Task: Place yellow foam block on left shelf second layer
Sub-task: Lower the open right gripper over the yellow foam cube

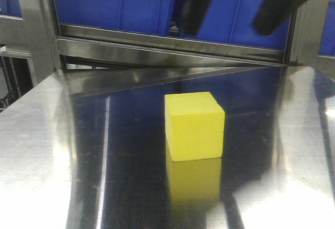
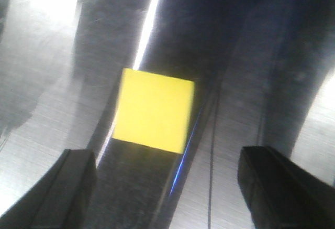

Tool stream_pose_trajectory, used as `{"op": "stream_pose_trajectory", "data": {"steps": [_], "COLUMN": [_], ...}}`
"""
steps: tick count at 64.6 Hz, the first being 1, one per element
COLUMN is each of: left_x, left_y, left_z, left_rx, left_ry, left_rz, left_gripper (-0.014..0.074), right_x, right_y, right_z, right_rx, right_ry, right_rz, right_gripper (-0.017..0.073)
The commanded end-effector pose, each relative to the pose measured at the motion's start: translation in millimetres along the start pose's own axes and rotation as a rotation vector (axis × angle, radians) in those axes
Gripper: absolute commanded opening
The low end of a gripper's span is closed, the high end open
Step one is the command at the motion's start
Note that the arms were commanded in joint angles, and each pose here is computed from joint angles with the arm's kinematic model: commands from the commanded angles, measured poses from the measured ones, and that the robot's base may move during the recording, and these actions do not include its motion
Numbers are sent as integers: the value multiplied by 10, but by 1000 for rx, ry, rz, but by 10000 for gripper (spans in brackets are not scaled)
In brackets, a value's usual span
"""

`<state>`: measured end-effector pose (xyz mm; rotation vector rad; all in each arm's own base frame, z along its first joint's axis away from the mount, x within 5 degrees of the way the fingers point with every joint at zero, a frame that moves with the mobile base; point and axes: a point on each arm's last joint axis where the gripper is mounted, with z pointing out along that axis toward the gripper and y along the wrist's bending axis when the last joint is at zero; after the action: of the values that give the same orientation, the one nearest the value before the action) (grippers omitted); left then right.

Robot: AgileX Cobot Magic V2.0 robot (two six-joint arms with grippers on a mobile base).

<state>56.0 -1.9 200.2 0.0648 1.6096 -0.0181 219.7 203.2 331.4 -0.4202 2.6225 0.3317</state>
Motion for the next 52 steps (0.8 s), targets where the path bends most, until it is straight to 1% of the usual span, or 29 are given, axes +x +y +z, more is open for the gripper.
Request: {"op": "stream_pose_trajectory", "data": {"steps": [1,6,12,22,29,36,52], "left_x": [3,3,3,3,3,3,3], "left_y": [-19,-19,-19,-19,-19,-19,-19], "left_z": [1,1,1,1,1,1,1], "left_rx": [20,20,20,20,20,20,20], "left_ry": [-72,-72,-72,-72,-72,-72,-72], "left_rz": [-7,-7,-7,-7,-7,-7,-7], "left_gripper": [137,137,137,137,137,137,137], "right_x": [-148,-166,-177,-186,-200,-214,-213], "right_y": [143,217,233,222,205,158,170], "right_z": [-71,42,176,324,387,501,729], "right_rx": [-30,-23,-6,37,49,72,77], "right_ry": [-88,-66,-44,-24,-19,6,27], "right_rz": [-21,-29,-6,4,16,28,28], "right_gripper": [624,624,624,624,624,624,624]}}
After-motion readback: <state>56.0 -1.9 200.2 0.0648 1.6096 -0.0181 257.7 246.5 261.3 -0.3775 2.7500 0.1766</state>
